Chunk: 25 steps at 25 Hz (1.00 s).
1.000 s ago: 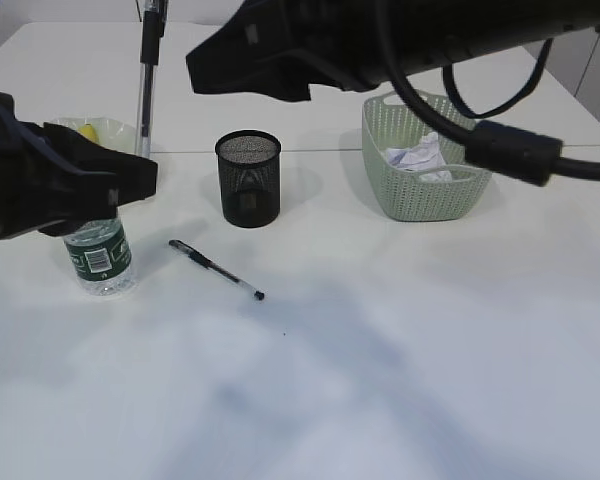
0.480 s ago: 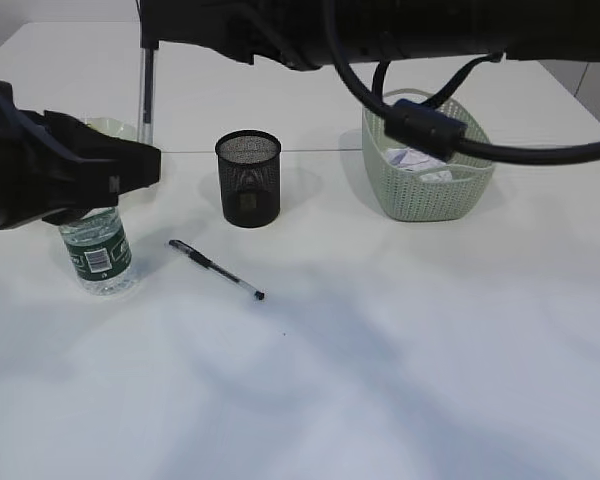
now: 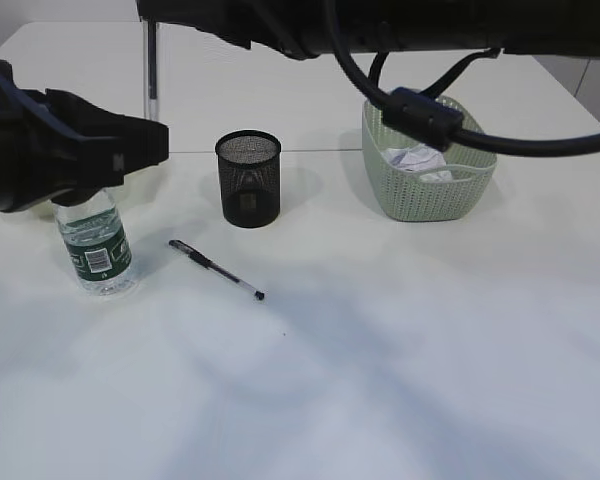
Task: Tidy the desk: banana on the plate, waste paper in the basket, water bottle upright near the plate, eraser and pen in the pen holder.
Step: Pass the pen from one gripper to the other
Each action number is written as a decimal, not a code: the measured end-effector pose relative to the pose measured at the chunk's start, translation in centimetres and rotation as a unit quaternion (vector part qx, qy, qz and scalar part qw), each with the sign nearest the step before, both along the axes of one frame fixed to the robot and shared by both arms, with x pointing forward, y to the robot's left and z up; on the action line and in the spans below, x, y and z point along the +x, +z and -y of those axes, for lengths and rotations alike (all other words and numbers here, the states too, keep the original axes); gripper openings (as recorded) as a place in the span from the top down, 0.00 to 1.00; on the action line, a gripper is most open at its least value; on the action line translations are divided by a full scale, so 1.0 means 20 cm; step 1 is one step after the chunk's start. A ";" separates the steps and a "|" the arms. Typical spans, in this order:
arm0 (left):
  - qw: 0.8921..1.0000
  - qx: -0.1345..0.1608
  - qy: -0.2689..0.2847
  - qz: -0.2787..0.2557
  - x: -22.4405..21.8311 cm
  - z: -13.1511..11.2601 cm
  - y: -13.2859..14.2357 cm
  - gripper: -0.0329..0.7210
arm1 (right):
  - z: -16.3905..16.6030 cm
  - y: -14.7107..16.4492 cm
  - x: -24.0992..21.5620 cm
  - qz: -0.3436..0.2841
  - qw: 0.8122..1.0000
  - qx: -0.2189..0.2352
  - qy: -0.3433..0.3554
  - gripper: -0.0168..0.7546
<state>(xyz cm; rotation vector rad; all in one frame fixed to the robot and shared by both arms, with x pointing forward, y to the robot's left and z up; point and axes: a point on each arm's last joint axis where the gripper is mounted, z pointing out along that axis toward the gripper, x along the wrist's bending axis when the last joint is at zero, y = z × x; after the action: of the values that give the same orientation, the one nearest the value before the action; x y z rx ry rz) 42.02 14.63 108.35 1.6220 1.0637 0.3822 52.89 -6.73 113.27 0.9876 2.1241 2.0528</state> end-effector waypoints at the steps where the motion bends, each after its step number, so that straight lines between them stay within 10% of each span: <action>1: 1.000 0.000 -0.002 0.000 0.00 0.01 0.00 0.90 | 0.00 0.00 0.00 0.001 1.000 0.003 -0.001 0.45; 10: 1.000 -0.005 -0.021 0.004 -0.01 0.06 -0.02 0.90 | 0.00 0.01 0.00 0.003 1.000 0.010 -0.002 0.45; 25: 1.000 -0.004 -0.021 0.003 0.00 0.06 -0.02 0.90 | 0.00 0.01 0.00 0.007 1.000 0.009 0.002 0.75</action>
<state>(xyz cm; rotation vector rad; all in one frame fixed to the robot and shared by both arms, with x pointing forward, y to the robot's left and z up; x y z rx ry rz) 41.95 13.40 107.90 1.6335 1.0234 0.3542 52.88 -6.70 113.47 0.9687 2.1063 2.0768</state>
